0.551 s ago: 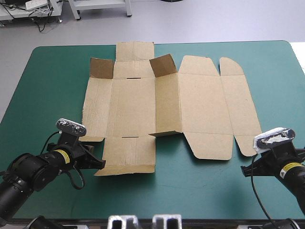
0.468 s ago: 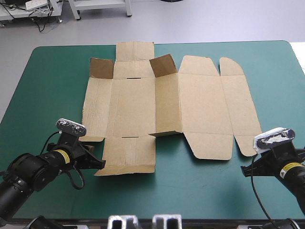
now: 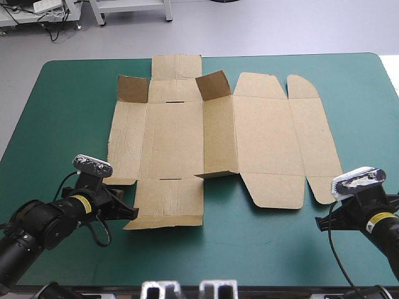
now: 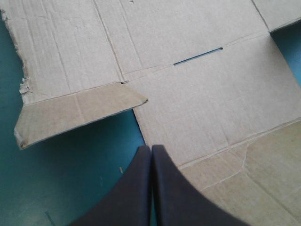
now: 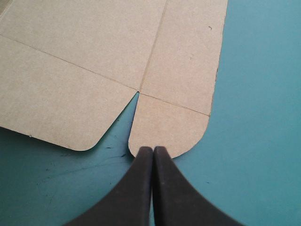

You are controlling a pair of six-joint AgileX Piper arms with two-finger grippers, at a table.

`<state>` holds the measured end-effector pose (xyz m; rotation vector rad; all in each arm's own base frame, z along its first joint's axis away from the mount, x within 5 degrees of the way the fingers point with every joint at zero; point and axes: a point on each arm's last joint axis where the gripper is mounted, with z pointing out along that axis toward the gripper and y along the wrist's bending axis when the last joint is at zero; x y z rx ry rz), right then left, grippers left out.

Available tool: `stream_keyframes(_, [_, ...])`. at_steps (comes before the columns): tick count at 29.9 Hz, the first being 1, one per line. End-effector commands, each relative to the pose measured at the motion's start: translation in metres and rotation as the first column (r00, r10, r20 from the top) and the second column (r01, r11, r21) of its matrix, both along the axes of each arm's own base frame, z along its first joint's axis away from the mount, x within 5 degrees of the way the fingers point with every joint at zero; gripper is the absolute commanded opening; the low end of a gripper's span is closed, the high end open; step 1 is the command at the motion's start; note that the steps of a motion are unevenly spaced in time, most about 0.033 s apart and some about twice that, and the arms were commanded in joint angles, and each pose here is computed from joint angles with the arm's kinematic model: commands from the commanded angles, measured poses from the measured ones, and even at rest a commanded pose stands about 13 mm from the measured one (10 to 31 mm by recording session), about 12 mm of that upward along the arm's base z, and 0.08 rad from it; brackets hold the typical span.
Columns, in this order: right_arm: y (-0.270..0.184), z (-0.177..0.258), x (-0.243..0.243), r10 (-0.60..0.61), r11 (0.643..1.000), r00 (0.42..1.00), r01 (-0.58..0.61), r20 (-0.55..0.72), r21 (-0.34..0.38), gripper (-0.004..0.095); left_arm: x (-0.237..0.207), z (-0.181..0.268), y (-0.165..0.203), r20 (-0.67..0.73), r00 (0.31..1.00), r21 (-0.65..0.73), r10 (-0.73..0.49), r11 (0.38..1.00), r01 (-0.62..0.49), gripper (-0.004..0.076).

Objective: Fold the box

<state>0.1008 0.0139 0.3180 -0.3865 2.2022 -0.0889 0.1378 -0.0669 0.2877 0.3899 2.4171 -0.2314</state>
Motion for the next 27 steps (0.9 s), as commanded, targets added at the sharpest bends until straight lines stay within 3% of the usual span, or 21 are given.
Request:
stream_keyframes(1, [0.001,0.01,0.004,0.007,1.0,0.998,-0.007,0.068,0.002,-0.0024,0.011,0.019,-0.007,0.074,0.997,-0.063,0.015,0.998,-0.011,-0.0006])
stream_keyframes(6, [0.001,0.01,0.004,0.02,1.0,0.997,-0.019,0.076,-0.014,-0.0024,0.046,0.044,-0.024,0.15,0.989,-0.066,-0.005,0.998,0.015,0.0014])
stream_keyframes(15, [0.001,0.011,0.004,0.022,1.0,0.997,-0.021,0.079,-0.014,-0.0024,0.127,0.068,-0.064,0.117,0.99,-0.081,-0.085,0.992,0.095,0.0014])
stream_keyframes(20, [0.001,0.011,0.004,0.021,1.0,0.997,-0.02,0.079,-0.015,-0.0024,0.158,0.068,-0.034,-0.001,0.991,-0.252,-0.134,0.959,0.13,0.0014])
stream_keyframes(23, [0.001,0.011,0.005,0.023,1.0,0.996,-0.022,0.087,-0.014,-0.0024,0.163,0.069,-0.006,0.007,0.982,-0.334,-0.19,0.925,0.181,0.0014])
stream_keyframes(27, [0.001,0.012,0.005,0.024,1.0,0.995,-0.023,0.093,-0.013,-0.0024,0.166,0.068,0.044,-0.029,0.997,-0.351,-0.073,0.935,0.059,0.0013])
